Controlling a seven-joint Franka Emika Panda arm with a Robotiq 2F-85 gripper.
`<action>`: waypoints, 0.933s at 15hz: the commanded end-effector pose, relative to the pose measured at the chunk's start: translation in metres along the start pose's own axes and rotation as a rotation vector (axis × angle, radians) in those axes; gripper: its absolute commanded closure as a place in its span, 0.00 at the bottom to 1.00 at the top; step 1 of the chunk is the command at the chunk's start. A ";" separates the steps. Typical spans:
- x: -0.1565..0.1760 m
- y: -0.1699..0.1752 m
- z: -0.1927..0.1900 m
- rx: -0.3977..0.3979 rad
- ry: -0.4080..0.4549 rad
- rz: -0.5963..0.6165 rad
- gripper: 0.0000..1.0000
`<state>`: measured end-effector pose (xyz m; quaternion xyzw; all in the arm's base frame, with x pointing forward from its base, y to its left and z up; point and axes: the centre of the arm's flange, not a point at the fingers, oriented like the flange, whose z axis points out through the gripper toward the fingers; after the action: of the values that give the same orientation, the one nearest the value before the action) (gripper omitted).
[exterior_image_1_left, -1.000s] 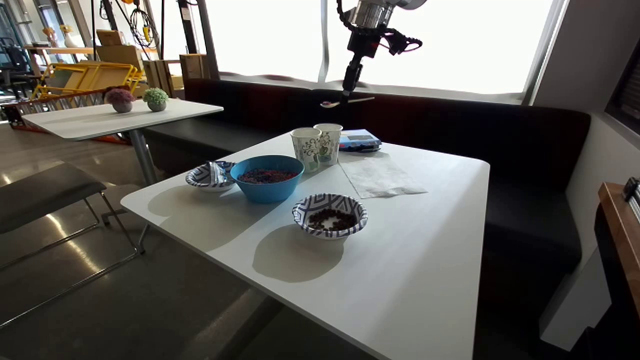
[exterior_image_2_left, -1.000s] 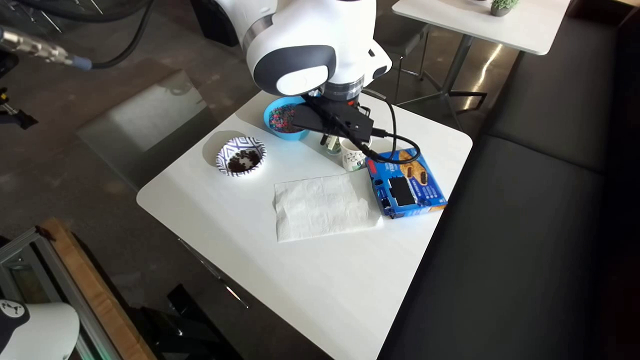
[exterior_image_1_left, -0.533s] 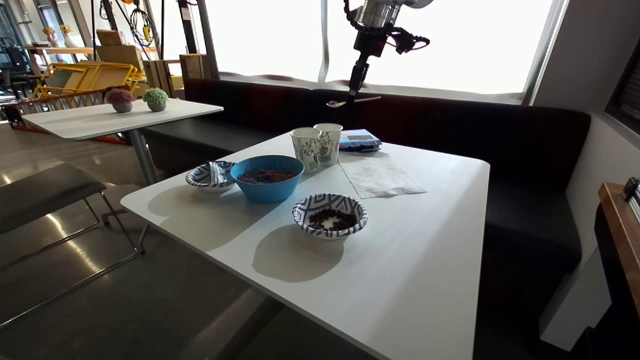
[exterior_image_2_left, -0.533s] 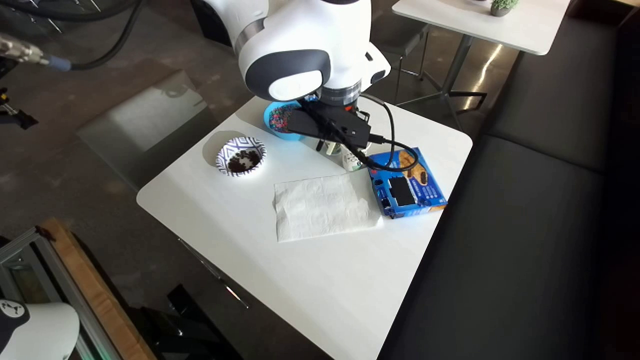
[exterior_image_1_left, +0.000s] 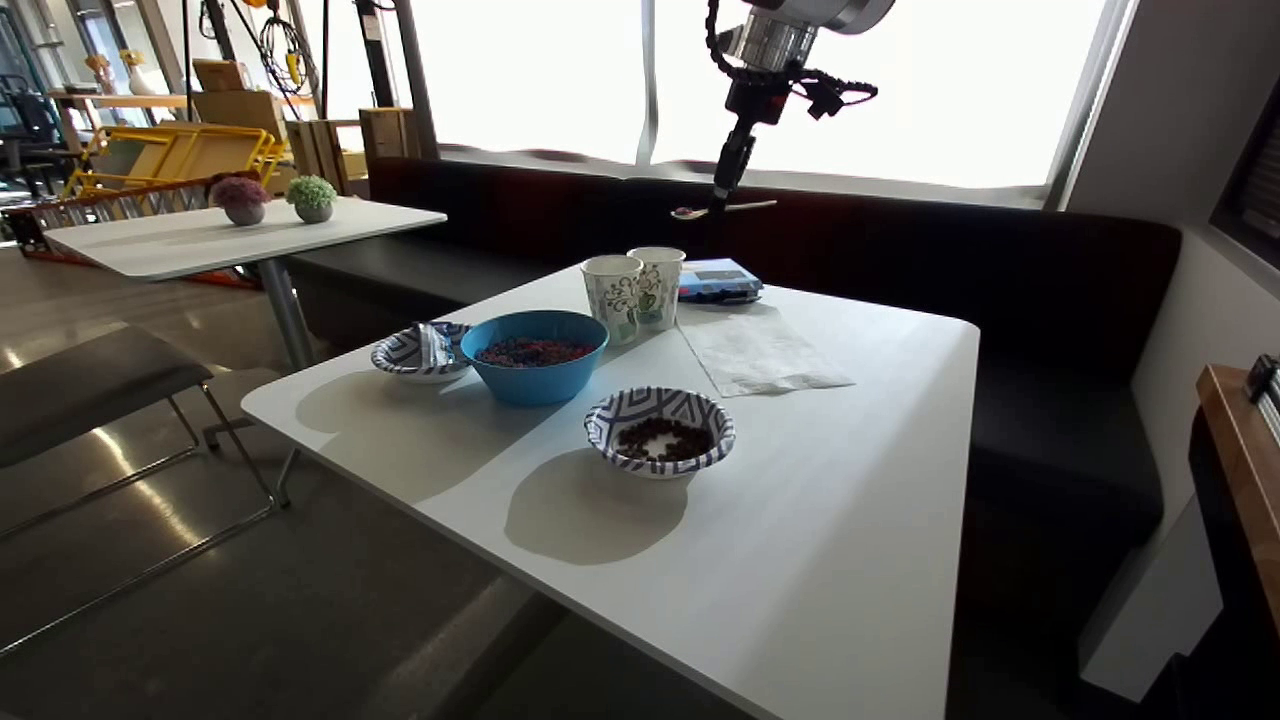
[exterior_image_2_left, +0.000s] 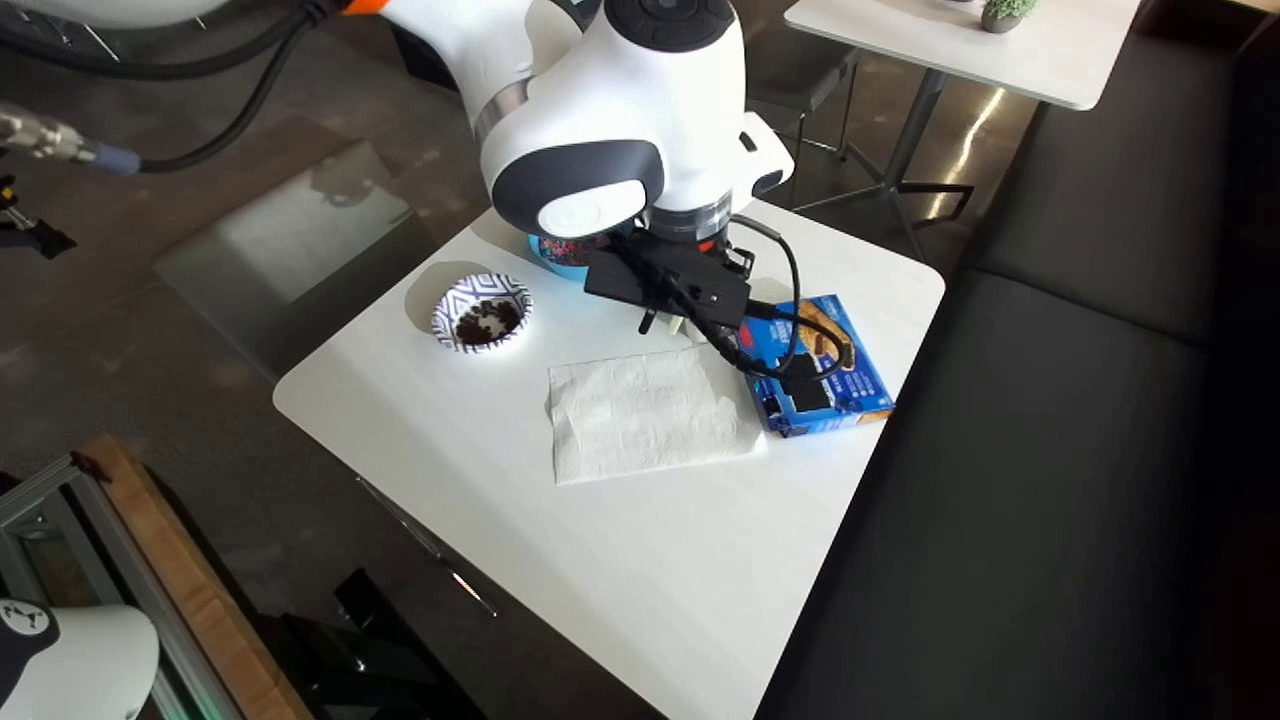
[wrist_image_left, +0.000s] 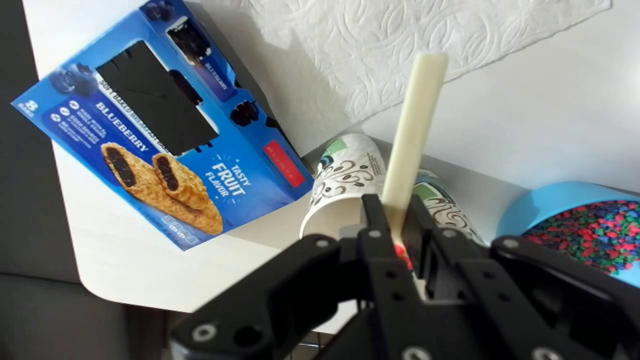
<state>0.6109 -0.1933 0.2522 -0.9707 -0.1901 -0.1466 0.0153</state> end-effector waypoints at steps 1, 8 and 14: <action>-0.002 0.002 0.011 -0.036 0.017 0.015 0.96; 0.002 0.005 0.034 -0.035 0.002 0.007 0.96; 0.010 0.011 0.046 -0.046 -0.018 -0.011 0.96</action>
<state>0.6237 -0.1968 0.2198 -0.9705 -0.1908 -0.1474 0.0016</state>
